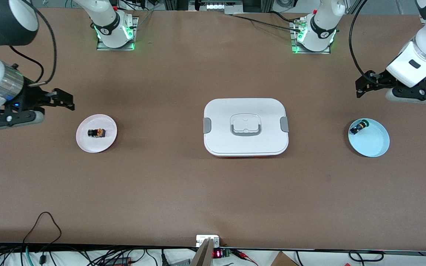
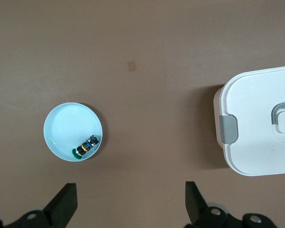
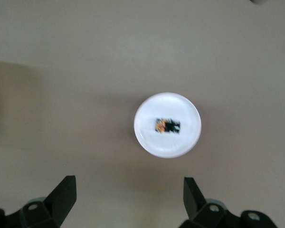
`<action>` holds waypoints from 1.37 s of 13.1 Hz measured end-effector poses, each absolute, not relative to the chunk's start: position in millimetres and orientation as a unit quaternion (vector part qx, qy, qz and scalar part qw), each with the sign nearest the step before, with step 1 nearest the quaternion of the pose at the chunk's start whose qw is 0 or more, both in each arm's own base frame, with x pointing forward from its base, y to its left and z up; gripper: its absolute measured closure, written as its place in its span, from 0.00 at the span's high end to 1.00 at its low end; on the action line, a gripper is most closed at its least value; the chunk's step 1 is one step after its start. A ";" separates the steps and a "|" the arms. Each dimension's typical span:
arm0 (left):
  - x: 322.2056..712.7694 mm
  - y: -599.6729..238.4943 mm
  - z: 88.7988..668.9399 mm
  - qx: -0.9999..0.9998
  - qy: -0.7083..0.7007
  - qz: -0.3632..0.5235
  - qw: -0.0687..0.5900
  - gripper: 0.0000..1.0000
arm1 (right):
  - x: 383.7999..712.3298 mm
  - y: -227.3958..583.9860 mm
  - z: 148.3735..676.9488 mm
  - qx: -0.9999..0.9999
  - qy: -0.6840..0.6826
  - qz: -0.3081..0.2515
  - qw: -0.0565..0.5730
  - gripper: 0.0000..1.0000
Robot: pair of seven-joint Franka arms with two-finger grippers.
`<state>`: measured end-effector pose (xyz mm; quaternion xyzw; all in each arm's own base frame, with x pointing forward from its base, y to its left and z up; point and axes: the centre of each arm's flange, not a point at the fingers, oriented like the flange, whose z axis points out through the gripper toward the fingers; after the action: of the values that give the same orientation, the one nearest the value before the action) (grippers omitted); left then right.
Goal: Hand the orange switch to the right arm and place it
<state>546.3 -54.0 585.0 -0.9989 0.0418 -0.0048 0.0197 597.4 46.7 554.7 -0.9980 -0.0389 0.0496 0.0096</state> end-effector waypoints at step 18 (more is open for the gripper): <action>549.4 -48.1 580.9 -0.999 0.037 -0.001 0.020 1.00 | 562.8 17.4 588.7 -1.000 -0.011 0.007 -0.016 1.00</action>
<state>549.4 -48.1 580.9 -0.9991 0.0367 -0.0011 0.0198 562.8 17.4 588.7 -0.9998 -0.0105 0.0066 -0.0163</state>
